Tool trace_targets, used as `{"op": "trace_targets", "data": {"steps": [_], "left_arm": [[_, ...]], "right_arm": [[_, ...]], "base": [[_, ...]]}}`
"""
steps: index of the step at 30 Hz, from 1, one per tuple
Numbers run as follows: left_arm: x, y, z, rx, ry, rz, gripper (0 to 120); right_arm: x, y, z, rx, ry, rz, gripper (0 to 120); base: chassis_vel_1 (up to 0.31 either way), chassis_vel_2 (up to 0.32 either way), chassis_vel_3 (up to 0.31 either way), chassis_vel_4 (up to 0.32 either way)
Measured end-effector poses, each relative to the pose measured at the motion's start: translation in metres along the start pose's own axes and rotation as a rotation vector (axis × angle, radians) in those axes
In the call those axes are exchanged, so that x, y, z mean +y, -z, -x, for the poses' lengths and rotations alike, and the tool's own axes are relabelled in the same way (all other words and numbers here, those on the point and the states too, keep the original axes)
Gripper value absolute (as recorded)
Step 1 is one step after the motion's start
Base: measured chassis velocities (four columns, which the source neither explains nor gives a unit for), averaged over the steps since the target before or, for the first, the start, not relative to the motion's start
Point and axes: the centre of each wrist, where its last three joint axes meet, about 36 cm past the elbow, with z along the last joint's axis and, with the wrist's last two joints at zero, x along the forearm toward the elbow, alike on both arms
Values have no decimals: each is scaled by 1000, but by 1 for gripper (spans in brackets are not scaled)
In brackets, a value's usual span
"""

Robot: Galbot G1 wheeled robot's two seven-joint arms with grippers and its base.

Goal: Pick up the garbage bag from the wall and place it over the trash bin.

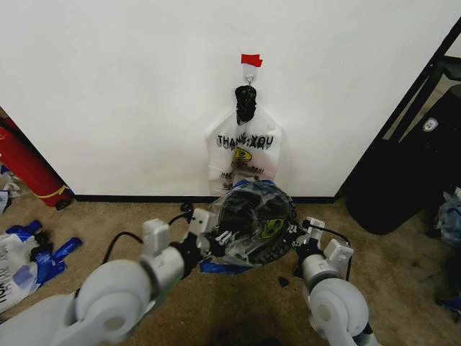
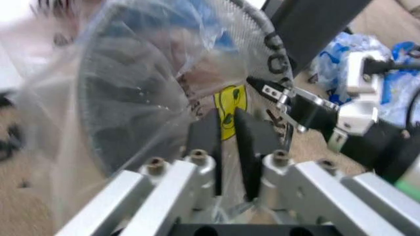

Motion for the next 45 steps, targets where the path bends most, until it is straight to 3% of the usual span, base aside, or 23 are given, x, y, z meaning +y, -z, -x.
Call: {"op": "trace_targets", "data": {"steps": [1, 5, 6, 9, 12, 18, 21, 25, 32, 45], "left_arm": [[-2, 3, 9, 16, 12, -22, 0], [-13, 18, 37, 110, 53, -97, 0], [-13, 18, 37, 110, 53, -97, 0], [-23, 21, 77, 239, 74, -119, 0], [-25, 24, 97, 265, 95, -113, 0], [-34, 31, 137, 281, 110, -81, 0], [-48, 39, 171, 285, 104, -57, 0], [-55, 36, 192, 292, 118, -37, 0], [-53, 15, 226, 287, 219, 29, 0], [-34, 5, 262, 325, 320, 70, 0]], "right_arm": [[2, 0, 0, -2, 3, 0, 0], [6, -5, 3, -17, -5, -27, 0], [6, -5, 3, -17, -5, -27, 0], [6, -10, 5, -55, -34, -63, 0], [6, -12, 6, -94, -44, -106, 0], [4, -12, 2, -140, -66, -139, 0], [1, -8, -4, -170, -86, -142, 0], [2, -8, -6, -178, -84, -141, 0], [3, -8, -6, -180, -71, -140, 0], [7, -9, -10, -181, -49, -134, 0]], "base": [[0, 0, 0, 0], [0, 0, 0, 0], [0, 0, 0, 0], [0, 0, 0, 0], [0, 0, 0, 0], [0, 0, 0, 0], [0, 0, 0, 0], [0, 0, 0, 0], [0, 0, 0, 0], [0, 0, 0, 0]]}}
